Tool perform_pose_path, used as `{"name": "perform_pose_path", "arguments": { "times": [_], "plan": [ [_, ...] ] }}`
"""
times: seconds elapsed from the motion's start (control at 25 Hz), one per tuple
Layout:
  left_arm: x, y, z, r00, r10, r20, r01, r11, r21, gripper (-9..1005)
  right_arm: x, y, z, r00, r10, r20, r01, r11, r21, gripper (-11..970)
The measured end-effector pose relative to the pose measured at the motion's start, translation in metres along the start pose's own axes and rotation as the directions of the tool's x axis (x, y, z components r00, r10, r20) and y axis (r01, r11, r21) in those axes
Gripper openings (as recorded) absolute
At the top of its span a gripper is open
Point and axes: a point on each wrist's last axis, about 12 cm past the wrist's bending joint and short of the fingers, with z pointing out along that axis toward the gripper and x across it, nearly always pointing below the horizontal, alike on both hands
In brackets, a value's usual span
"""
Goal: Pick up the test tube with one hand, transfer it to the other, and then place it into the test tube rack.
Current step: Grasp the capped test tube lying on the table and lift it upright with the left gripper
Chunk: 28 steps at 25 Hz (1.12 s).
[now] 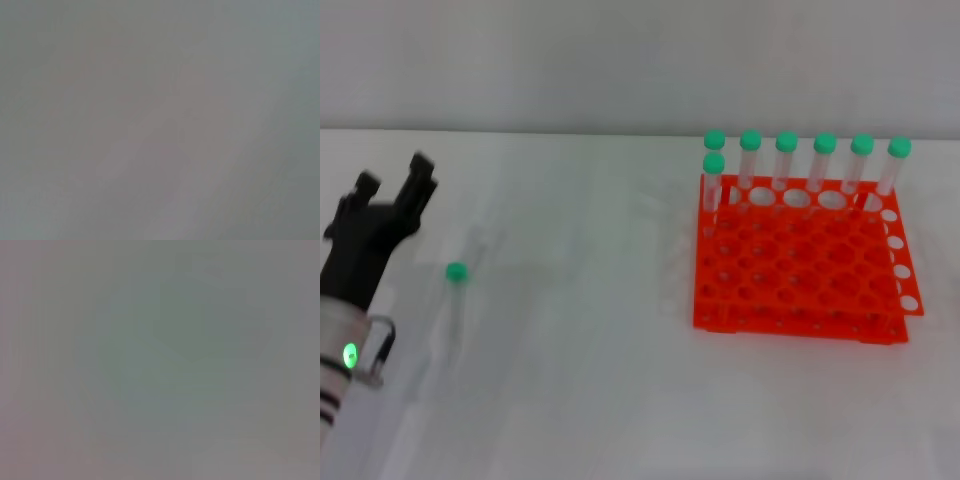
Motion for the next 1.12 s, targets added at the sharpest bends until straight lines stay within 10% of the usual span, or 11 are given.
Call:
{"name": "perform_pose_path", "arguments": {
  "times": [0.28,0.6,0.88,1.12],
  "plan": [
    [-0.035,0.023,0.053,0.966,-0.140,-0.218,0.167,0.979,0.112,866,0.000,-0.016,-0.005,1.000,-0.013,-0.006,0.014,0.997,0.080,843],
    [-0.138,0.069,0.111,0.912,-0.189,-0.363,0.219,0.975,0.042,858,0.000,-0.022,0.001,1.000,-0.017,-0.021,0.019,0.993,0.115,843],
    [-0.178,0.057,0.131,0.842,-0.164,-0.514,0.232,0.970,0.070,851,-0.001,-0.022,0.005,0.999,-0.029,-0.025,0.031,0.993,0.112,843],
    [-0.210,0.049,0.128,0.682,-0.208,-0.702,0.267,0.963,-0.025,845,0.002,-0.022,0.009,0.998,-0.022,-0.051,0.028,0.992,0.124,843]
  ]
}}
